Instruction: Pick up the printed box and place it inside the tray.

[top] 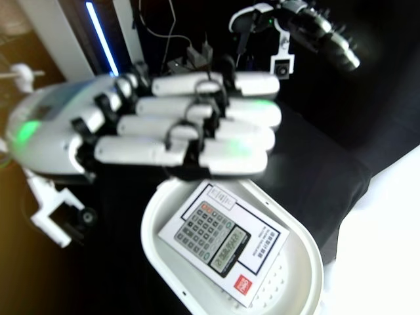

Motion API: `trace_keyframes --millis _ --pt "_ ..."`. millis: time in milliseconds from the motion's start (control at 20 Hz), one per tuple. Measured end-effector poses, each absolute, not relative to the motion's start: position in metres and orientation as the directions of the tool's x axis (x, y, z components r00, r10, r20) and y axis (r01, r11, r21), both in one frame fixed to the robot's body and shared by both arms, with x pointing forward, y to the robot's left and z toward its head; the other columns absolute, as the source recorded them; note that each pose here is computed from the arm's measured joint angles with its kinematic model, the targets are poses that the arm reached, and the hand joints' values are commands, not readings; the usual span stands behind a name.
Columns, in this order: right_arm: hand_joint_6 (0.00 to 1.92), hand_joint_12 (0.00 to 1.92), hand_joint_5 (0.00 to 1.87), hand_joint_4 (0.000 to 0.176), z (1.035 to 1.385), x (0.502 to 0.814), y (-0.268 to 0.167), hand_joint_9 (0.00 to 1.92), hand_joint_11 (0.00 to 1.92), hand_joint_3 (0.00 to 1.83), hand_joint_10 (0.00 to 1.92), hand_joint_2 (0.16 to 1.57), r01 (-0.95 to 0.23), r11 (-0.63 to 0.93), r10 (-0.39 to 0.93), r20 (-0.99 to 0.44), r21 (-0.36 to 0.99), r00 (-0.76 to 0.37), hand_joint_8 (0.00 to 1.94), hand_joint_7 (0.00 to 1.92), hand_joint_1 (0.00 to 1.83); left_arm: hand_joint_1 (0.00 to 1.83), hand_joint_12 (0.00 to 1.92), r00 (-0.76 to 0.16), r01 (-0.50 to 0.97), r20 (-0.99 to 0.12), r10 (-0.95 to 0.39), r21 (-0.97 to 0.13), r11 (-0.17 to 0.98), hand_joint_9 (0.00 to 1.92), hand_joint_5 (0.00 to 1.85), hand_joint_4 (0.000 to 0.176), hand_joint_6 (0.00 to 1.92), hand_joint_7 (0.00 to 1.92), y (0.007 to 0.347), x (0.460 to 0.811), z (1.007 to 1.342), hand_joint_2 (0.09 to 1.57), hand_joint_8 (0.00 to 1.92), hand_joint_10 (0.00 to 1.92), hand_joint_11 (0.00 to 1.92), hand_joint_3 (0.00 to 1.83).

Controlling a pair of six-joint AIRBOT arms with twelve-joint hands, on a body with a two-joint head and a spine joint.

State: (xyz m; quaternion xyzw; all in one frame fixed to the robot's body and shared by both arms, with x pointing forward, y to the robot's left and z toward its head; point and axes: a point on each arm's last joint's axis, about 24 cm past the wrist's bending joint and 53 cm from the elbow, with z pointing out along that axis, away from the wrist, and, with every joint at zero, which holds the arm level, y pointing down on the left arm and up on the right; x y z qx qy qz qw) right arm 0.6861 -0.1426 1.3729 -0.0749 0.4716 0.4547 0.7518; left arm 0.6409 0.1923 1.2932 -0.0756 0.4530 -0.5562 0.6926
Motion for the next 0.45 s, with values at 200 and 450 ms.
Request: trace_keyframes --millis 200,450 --pt "0.01 0.01 0.02 0.107 1.375 0.668 -0.146 0.00 0.02 0.00 0.00 0.64 -0.777 0.561 0.612 -0.775 0.287 0.156 0.00 0.00 0.76 0.40 0.00 0.033 0.708 -0.549 -0.835 -0.577 0.408 0.00 0.00 0.176 0.00 0.00 0.205 0.636 1.303 0.80 0.00 0.00 0.00 0.00" --pt "0.00 0.00 0.00 0.159 1.385 0.649 -0.151 0.00 0.00 0.03 0.00 0.75 -0.803 0.537 0.635 -0.751 0.258 0.183 0.00 0.00 0.67 0.49 0.00 0.060 0.725 -0.548 -0.834 -0.550 0.414 0.00 0.00 0.176 0.00 0.00 0.208 0.627 1.311 0.77 0.00 0.00 0.00 0.00"
